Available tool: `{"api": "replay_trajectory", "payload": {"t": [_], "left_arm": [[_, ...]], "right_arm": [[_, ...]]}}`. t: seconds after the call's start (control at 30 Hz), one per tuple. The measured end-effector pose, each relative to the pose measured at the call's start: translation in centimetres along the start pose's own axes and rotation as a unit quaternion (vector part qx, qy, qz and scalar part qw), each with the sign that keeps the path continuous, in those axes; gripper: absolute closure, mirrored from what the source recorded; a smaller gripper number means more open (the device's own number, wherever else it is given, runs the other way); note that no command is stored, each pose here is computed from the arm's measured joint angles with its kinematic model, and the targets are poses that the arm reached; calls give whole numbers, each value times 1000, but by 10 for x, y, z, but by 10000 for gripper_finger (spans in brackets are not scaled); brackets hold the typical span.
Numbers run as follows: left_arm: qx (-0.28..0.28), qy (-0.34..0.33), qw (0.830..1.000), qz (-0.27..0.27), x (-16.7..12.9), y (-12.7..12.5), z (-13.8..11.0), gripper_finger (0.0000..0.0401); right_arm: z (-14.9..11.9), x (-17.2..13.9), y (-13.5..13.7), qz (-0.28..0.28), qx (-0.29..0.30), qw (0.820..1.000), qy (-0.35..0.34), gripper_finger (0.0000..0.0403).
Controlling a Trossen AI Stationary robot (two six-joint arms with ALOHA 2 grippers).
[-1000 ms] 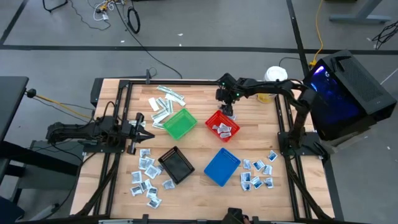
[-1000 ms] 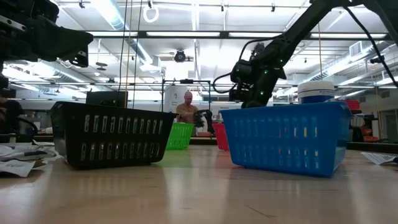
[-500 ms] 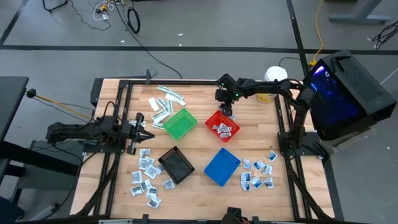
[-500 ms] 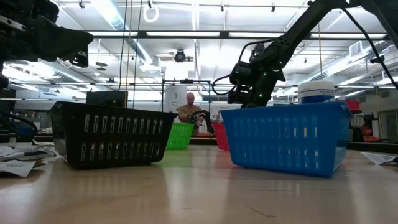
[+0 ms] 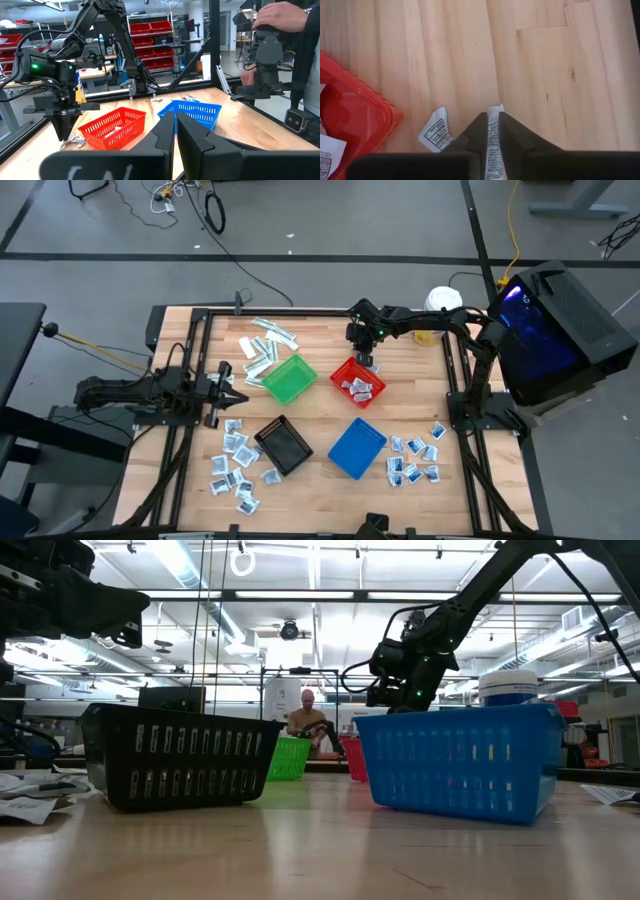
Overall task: Pick & Place First Aid Supplies
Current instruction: Put the orange ointment pack into the red bin
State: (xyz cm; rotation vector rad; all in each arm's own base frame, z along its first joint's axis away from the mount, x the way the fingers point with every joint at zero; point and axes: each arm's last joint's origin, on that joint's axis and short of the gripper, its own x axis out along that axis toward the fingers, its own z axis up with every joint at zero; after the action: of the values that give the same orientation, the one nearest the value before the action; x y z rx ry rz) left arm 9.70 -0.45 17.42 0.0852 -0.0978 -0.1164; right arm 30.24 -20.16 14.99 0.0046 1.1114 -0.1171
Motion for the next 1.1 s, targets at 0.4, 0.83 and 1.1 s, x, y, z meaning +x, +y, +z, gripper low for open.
{"api": "replay_trajectory", "payload": {"t": [0.4,0.83,1.1], "left_arm": [[0,0,1000,0,0,0,0,376],[0,0,1000,0,0,0,0,376],[0,0,1000,0,0,0,0,376]], "right_arm": [[-2,-2,1,4,18,1000,9,400],[5,-26,1,-27,2,1000,-15,398],[5,-24,2,-27,-36,999,-12,310]]}}
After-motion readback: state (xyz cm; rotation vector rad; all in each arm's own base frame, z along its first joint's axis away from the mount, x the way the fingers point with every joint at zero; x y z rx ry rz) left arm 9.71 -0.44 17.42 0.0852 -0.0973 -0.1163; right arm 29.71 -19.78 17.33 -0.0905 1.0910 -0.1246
